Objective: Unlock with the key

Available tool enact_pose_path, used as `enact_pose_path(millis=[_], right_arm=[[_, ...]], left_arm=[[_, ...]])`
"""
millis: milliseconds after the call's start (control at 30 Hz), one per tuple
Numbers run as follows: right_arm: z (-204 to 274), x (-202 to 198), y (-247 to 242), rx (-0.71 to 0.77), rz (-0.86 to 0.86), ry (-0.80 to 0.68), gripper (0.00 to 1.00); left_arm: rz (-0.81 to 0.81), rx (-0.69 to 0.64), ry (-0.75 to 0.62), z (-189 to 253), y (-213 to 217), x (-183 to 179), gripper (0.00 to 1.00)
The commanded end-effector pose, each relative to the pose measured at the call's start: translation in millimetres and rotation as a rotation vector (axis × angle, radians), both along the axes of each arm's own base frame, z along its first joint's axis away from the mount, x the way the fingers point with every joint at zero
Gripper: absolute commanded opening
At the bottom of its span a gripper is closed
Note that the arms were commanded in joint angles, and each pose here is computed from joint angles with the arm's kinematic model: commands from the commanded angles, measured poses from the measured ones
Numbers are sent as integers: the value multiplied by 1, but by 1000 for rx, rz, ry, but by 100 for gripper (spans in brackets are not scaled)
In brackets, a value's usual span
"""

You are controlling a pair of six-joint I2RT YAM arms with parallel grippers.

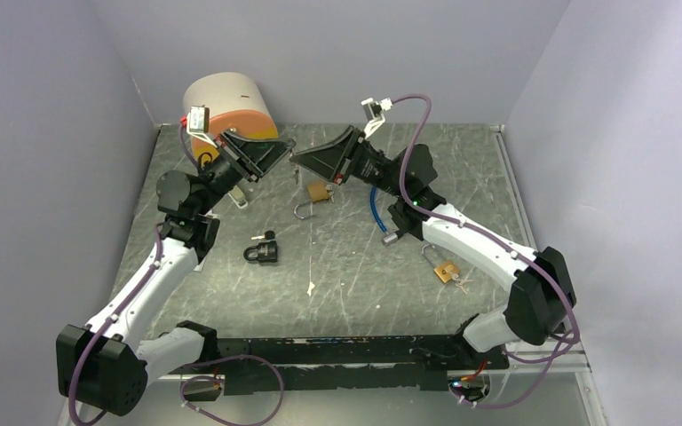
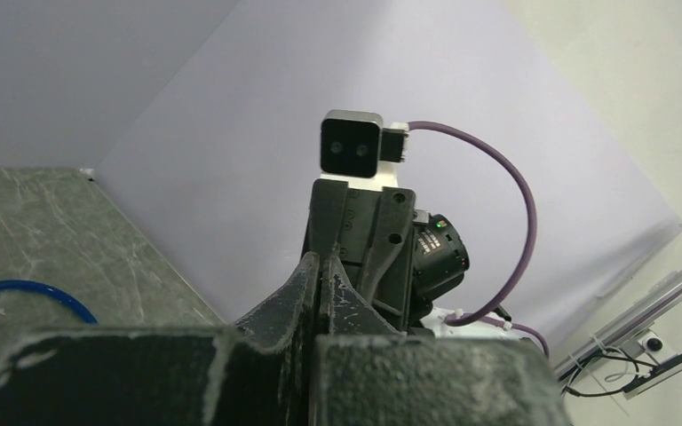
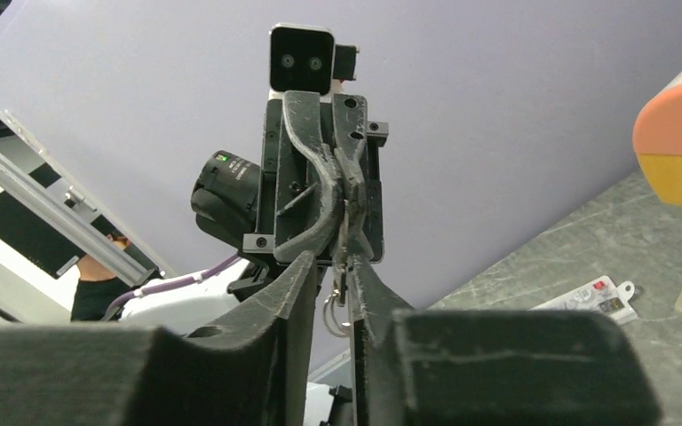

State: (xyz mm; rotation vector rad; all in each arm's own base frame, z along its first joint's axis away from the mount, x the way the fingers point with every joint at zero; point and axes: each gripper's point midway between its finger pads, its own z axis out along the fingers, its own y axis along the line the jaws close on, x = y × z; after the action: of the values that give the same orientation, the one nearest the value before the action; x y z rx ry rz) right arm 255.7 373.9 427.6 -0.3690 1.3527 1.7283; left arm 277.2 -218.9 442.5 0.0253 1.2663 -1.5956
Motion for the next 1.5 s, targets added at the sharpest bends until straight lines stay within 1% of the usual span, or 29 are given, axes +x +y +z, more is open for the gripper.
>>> enact_pose_path(millis=[0, 67, 100, 200, 300, 400, 433, 533, 633, 700, 800, 900, 967, 1033, 1133, 1233, 1300, 1467], right_arm=[[29, -9, -3, 77, 41, -65, 19], [27, -10, -3, 76, 50, -62, 13], [27, -10, -2, 75, 53, -61, 11], [26, -11, -2, 74, 60, -56, 11], [26, -12, -2, 79, 70, -55, 0], [21, -12, -3, 67, 56, -46, 0], [18, -12, -4, 55, 45, -41, 0], [-2, -7, -11, -9, -18, -20, 0], [-33, -3, -26, -93, -108, 14, 0], [-62, 1, -43, -170, -186, 58, 0], [-107, 0, -76, -268, -301, 140, 0], [-156, -3, -115, -377, -424, 244, 0], [-183, -5, -139, -434, -503, 307, 0], [-218, -10, -167, -521, -595, 403, 0], [-249, -14, -208, -579, -756, 533, 0], [-269, -21, -241, -617, -904, 641, 0], [-279, -27, -261, -642, -996, 708, 0], [-293, -44, -309, -698, -1228, 853, 0]], left_arm=[[-2, -34, -62, 17, 4, -12, 3], [1, -39, -60, 17, 5, -12, 3], [4, -42, -61, 17, 5, -12, 2], [10, -51, -56, 17, 6, -12, 2], [14, -51, -50, 16, 7, -11, 3], [24, -43, -29, 13, 7, -9, 3], [32, -33, -15, 11, 8, -7, 8], [72, 46, 63, -2, 8, -1, 29], [155, 204, 194, -32, 14, 10, 45], [218, 325, 302, -59, 23, 15, 59], [265, 486, 395, -96, 33, 18, 65], [213, 571, 425, -121, 28, 18, 66], [131, 588, 407, -133, 14, 21, 65], [61, 601, 416, -146, -2, 27, 64], [-14, 695, 401, -169, -38, 37, 64], [-97, 805, 369, -195, -90, 45, 63], [-167, 841, 331, -206, -131, 45, 62], [-273, 911, 288, -251, -206, 54, 59]])
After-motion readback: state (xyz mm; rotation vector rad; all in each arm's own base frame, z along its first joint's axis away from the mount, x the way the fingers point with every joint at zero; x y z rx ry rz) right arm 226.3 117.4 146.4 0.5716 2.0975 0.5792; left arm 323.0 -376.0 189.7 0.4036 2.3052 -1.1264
